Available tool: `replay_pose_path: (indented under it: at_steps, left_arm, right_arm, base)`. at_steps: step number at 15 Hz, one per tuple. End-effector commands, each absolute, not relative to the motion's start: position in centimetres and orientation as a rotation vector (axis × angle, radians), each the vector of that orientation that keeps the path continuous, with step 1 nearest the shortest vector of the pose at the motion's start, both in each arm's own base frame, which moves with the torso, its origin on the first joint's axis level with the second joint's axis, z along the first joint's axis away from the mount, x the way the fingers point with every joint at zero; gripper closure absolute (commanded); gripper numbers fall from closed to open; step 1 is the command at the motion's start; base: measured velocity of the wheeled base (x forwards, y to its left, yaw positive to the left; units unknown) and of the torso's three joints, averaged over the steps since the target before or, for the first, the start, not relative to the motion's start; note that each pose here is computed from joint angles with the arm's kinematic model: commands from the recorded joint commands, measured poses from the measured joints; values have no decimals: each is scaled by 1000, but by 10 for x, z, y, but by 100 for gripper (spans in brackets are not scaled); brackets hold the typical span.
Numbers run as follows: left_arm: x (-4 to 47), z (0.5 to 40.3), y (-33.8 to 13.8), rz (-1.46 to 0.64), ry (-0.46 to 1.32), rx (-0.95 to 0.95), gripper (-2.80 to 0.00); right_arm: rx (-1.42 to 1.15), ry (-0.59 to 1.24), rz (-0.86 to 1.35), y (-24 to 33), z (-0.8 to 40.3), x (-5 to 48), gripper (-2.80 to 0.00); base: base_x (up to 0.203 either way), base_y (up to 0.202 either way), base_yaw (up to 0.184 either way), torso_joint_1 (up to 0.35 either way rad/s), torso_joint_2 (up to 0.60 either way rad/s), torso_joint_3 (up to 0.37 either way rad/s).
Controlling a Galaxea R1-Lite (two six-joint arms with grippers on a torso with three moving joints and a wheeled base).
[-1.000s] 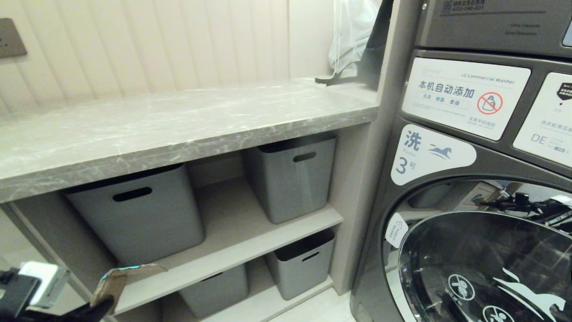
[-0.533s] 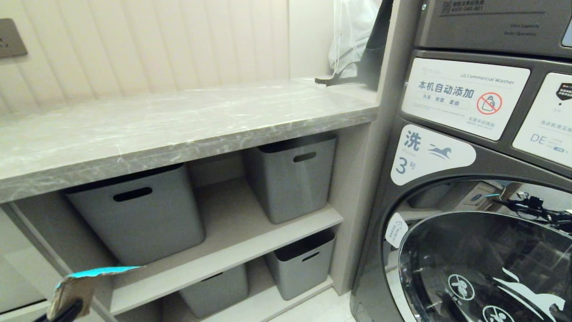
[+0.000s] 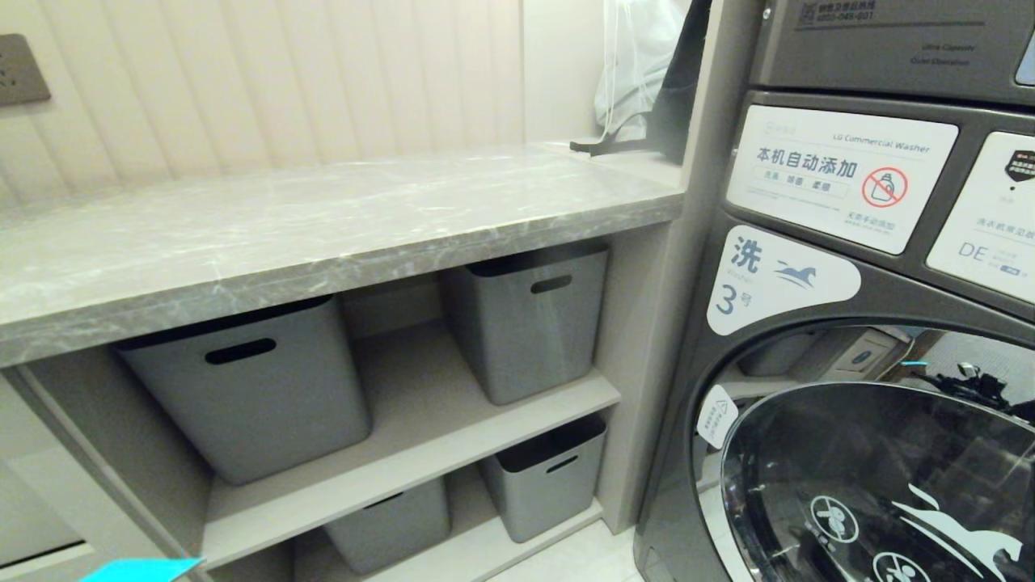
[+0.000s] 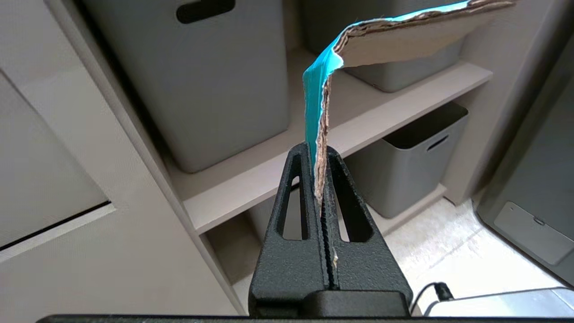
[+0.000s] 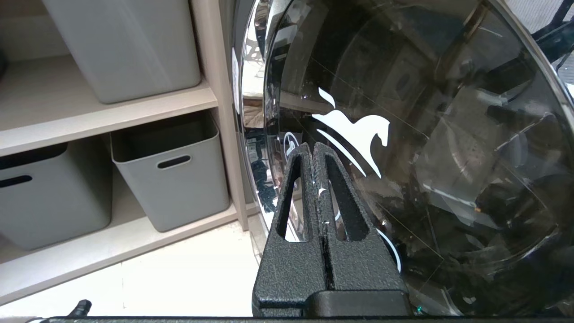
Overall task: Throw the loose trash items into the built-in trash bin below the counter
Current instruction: Put the garbage in the trash can
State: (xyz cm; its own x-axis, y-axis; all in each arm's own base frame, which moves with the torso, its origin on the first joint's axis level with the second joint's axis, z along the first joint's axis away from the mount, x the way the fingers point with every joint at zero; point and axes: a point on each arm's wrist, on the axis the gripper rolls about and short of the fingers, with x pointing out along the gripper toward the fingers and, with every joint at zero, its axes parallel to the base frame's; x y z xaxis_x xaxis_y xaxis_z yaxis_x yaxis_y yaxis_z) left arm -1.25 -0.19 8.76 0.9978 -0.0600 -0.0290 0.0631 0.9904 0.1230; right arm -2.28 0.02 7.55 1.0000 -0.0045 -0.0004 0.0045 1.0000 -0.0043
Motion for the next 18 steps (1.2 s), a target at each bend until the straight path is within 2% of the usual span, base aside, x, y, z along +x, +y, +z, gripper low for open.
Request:
replay_pose_path:
  at_steps: [1,2,18]
  left_arm:
    - [-23,80,-2,-44,-47,126,0]
    - [-24,75,-1,-6,16,102,0]
    - [-24,75,-1,-10,15,112,0]
  right_arm:
    - [-5,0,-4,0,75,-23,0]
    - [-4,0,-5,0,75,-23,0]
    - [-25,-2,0,0,76,-23,0]
  base:
    - [0,0,0,0,0,0]
    - [0,0,0,0,0,0]
    - [0,0,0,0,0,0]
